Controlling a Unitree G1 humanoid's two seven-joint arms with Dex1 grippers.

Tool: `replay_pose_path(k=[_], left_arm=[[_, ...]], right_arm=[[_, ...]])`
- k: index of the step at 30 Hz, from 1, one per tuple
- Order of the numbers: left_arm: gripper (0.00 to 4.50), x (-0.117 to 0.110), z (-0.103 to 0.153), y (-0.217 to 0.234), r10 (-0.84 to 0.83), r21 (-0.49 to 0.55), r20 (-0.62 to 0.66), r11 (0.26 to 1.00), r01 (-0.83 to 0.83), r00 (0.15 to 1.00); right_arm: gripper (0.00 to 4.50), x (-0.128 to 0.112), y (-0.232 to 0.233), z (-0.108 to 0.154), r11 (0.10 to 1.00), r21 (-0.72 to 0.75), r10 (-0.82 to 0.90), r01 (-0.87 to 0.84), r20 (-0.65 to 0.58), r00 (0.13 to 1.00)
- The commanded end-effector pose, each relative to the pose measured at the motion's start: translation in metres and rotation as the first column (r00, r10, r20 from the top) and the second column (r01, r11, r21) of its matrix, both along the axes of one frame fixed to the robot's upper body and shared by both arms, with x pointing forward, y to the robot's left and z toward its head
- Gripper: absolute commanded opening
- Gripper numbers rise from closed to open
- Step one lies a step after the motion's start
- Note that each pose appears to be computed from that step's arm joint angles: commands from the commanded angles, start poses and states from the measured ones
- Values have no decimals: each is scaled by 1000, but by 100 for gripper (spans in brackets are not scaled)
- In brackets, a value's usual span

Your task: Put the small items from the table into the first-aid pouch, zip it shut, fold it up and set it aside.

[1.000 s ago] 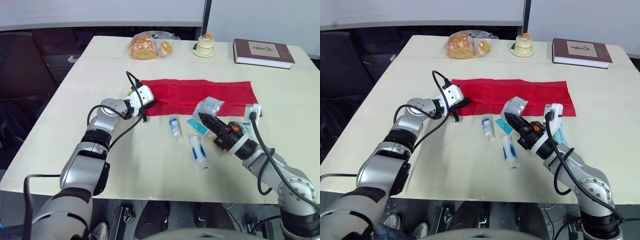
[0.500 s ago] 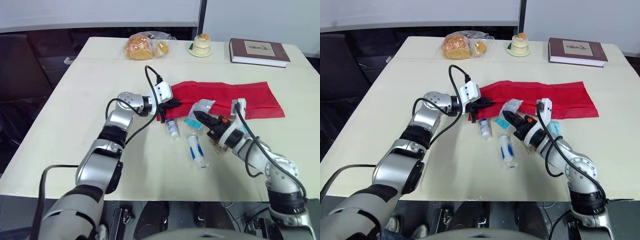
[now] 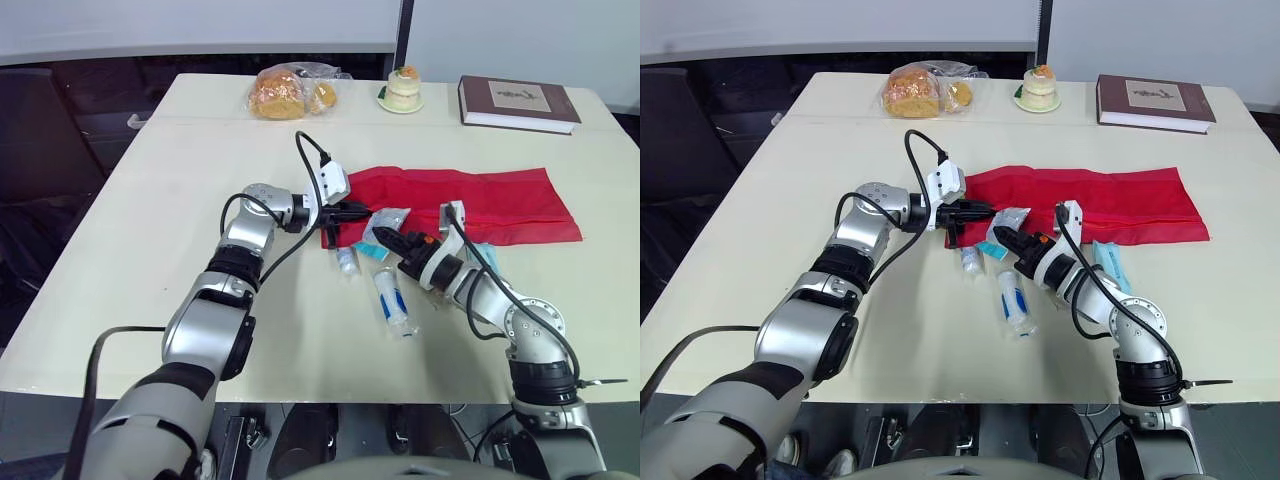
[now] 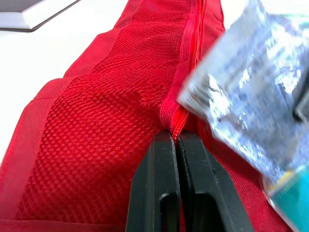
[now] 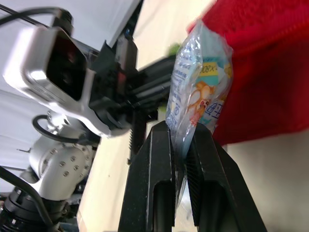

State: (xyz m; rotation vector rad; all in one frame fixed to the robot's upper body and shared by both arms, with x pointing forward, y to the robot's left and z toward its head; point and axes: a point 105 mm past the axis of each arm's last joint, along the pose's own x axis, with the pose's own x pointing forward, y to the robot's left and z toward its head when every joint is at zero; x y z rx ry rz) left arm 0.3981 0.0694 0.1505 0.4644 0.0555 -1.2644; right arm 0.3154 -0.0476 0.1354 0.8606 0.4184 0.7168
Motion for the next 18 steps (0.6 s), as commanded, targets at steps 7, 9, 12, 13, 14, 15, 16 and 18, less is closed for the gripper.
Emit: replay_pose_path(k=[7,9,12,13,14,15,16,18], left_arm=[[7,4,25,-7,0,-82,47,997,4,999],[7,4,24,-7,-1,-82,45,997,4,999],[7,1,23,-9,-17,-90,37,996,20,999],[7,-1,23,-10,-29,-91,33,995,32,999],[7,-3,22,-10,-37,-91,30,995,40,999],[7,-4,21,-10,-42,-90,29,995,44,999],[7,-5,21,-10,-44,-90,27,995,46,999],[7,-6,21,-11,-49,-92,22,994,51,999]], right_arm=[[0,-8,9,1,995,23,92,-92,15,996],[0,-7,9,1,995,33,90,-90,11,996],[0,0,7,4,996,73,59,-59,0,998],[0,3,6,6,995,90,47,-47,-1,999],[0,6,5,8,993,111,36,-36,-3,999],[0,9,5,10,991,130,27,-26,-6,1000],[0,13,4,11,989,146,15,-13,-12,1000],[0,20,0,12,983,180,-14,19,-30,999]])
